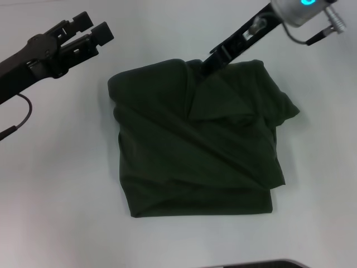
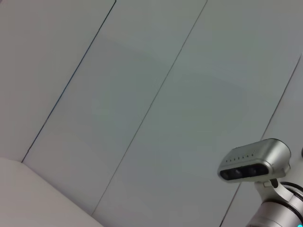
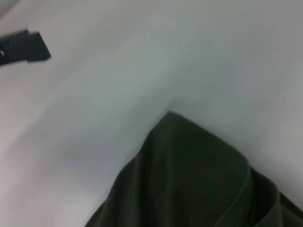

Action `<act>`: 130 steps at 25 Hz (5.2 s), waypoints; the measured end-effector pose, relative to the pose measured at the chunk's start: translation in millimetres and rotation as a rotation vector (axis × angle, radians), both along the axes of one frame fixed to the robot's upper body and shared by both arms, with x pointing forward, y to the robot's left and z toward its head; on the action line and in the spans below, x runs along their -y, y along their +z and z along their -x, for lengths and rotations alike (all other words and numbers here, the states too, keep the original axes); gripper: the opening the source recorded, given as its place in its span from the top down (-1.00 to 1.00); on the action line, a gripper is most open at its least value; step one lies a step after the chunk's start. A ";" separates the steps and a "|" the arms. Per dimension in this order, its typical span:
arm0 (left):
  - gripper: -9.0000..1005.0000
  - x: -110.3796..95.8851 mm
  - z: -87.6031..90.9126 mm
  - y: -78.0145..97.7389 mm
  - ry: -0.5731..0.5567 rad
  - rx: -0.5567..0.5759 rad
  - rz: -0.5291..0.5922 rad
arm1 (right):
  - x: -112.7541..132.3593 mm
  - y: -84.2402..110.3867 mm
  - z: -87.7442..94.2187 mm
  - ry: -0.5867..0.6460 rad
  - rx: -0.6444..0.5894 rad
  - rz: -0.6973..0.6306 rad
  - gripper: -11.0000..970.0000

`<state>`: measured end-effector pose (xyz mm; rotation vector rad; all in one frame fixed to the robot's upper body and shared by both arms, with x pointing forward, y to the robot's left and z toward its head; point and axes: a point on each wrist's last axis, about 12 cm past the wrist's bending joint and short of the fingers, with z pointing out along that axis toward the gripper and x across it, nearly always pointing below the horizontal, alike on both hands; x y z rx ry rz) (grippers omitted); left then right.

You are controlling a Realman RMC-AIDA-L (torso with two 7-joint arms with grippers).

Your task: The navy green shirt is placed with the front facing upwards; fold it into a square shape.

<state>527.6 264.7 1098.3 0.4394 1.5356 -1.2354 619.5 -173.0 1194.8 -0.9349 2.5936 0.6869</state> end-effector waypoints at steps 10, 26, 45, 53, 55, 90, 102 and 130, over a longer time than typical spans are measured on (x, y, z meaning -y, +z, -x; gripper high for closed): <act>-0.83 -0.5 1.1 -1.6 0.005 0.014 -0.008 | -26.9 1.5 -0.2 0.011 0.009 0.048 -0.09; -0.83 -1.4 2.2 -3.0 0.012 0.022 -0.014 | -44.8 -23.7 -1.1 0.028 0.014 -0.029 -0.09; -0.83 -1.1 4.9 -7.6 0.019 0.012 -0.011 | -22.0 -33.1 2.4 -0.043 -0.042 0.004 -0.08; -0.83 -0.8 4.8 -7.3 0.017 0.010 -0.007 | 14.6 -35.8 9.1 -0.134 -0.056 -0.029 -0.08; -0.83 -0.7 4.9 -7.1 0.015 0.010 -0.006 | 27.2 -38.3 10.2 -0.171 -0.061 -0.035 -0.08; -0.83 0.5 4.6 -7.4 0.015 0.008 -0.002 | -5.4 -34.1 8.1 -0.032 -0.040 -0.129 -0.08; -0.83 0.4 4.7 -7.8 0.017 0.009 -0.005 | -10.6 -47.1 6.2 -0.030 -0.062 -0.094 -0.08; -0.83 0.1 5.0 -7.8 0.019 0.018 -0.008 | -6.1 -16.6 14.3 -0.008 -0.013 -0.082 -0.08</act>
